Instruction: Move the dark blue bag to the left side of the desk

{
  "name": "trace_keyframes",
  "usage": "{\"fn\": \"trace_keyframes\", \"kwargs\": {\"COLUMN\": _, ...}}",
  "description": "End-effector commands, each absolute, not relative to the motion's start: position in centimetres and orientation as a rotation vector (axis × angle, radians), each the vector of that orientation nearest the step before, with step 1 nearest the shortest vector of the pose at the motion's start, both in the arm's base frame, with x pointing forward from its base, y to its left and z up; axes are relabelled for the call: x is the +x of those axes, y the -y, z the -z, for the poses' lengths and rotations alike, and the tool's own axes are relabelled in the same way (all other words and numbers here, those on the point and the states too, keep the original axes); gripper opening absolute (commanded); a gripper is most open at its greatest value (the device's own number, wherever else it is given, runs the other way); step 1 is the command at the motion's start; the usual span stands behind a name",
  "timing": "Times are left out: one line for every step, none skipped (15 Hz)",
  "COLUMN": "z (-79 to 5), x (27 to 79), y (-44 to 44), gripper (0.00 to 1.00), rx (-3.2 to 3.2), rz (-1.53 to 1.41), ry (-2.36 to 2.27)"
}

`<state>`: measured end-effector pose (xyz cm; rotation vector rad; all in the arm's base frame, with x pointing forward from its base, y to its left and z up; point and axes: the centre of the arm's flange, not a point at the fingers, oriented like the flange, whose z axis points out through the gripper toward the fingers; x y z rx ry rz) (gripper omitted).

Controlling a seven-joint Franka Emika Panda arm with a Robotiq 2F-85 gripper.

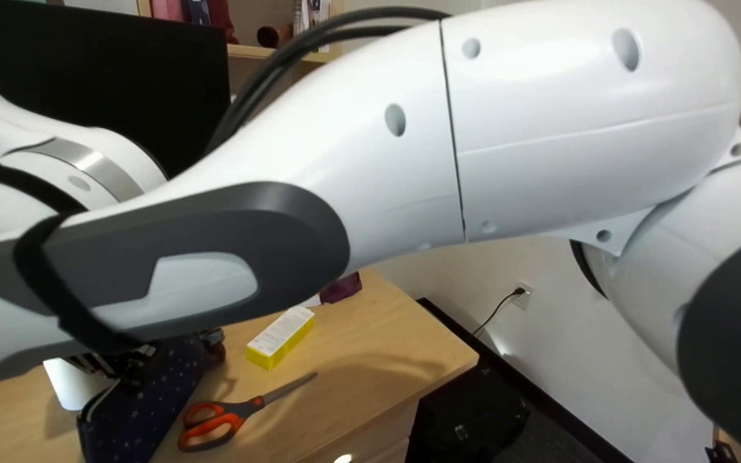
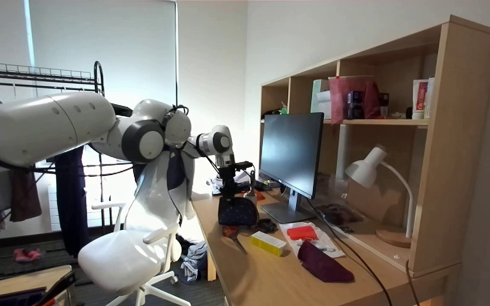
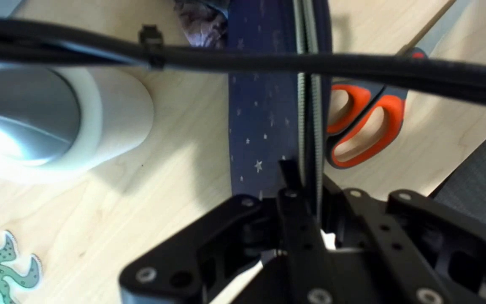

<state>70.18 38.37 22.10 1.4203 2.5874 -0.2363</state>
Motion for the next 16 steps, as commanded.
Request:
{"fn": "trace_keyframes", "kwargs": {"z": -21.8, "x": 75.0, "y": -41.5, "gripper": 0.09, "rx": 1.209, "rz": 0.243, "ry": -2.725}}
{"fn": "trace_keyframes", "kwargs": {"z": -21.6, "x": 74.9, "y": -41.5, "gripper": 0.09, "rx": 1.164, "rz": 0.247, "ry": -2.751}}
{"fn": "trace_keyframes", "kwargs": {"z": -21.5, "x": 74.7, "y": -41.6, "gripper": 0.09, "rx": 1.136, "rz": 0.263, "ry": -2.762}}
{"fn": "trace_keyframes", "kwargs": {"z": -21.3, "x": 74.6, "y": -41.5, "gripper": 0.34, "rx": 1.133, "rz": 0.278, "ry": -2.755}}
{"fn": "trace_keyframes", "kwargs": {"z": -21.3, "x": 74.4, "y": -41.5, "gripper": 0.34, "rx": 1.147, "rz": 0.285, "ry": -2.737}}
{"fn": "trace_keyframes", "kwargs": {"z": -21.3, "x": 74.2, "y": -41.4, "gripper": 0.38, "rx": 1.172, "rz": 0.290, "ry": -2.716}}
{"fn": "trace_keyframes", "kwargs": {"z": -21.4, "x": 74.0, "y": -41.2, "gripper": 0.44, "rx": 1.195, "rz": 0.287, "ry": -2.695}}
{"fn": "trace_keyframes", "kwargs": {"z": -21.5, "x": 73.8, "y": -41.1, "gripper": 0.49, "rx": 1.215, "rz": 0.280, "ry": -2.675}}
{"fn": "trace_keyframes", "kwargs": {"z": -21.6, "x": 73.6, "y": -40.9, "gripper": 0.56, "rx": 1.237, "rz": 0.282, "ry": -2.652}}
{"fn": "trace_keyframes", "kwargs": {"z": -21.8, "x": 73.5, "y": -40.8, "gripper": 0.62, "rx": 1.250, "rz": 0.276, "ry": -2.634}}
{"fn": "trace_keyframes", "kwargs": {"z": -22.0, "x": 73.3, "y": -40.7, "gripper": 0.69, "rx": 1.280, "rz": 0.266, "ry": -2.604}}
{"fn": "trace_keyframes", "kwargs": {"z": -22.3, "x": 73.2, "y": -40.7, "gripper": 0.74, "rx": 1.300, "rz": 0.260, "ry": -2.583}}
{"fn": "trace_keyframes", "kwargs": {"z": -22.7, "x": 73.1, "y": -40.6, "gripper": 0.82, "rx": 1.325, "rz": 0.252, "ry": -2.556}}
{"fn": "trace_keyframes", "kwargs": {"z": -23.2, "x": 72.9, "y": -40.6, "gripper": 0.88, "rx": 1.348, "rz": 0.246, "ry": -2.532}}
{"fn": "trace_keyframes", "kwargs": {"z": -23.6, "x": 72.6, "y": -40.6, "gripper": 0.93, "rx": 1.382, "rz": 0.249, "ry": -2.501}}
{"fn": "trace_keyframes", "kwargs": {"z": -24.1, "x": 72.3, "y": -40.6, "gripper": 0.98, "rx": 1.438, "rz": 0.260, "ry": -2.461}}
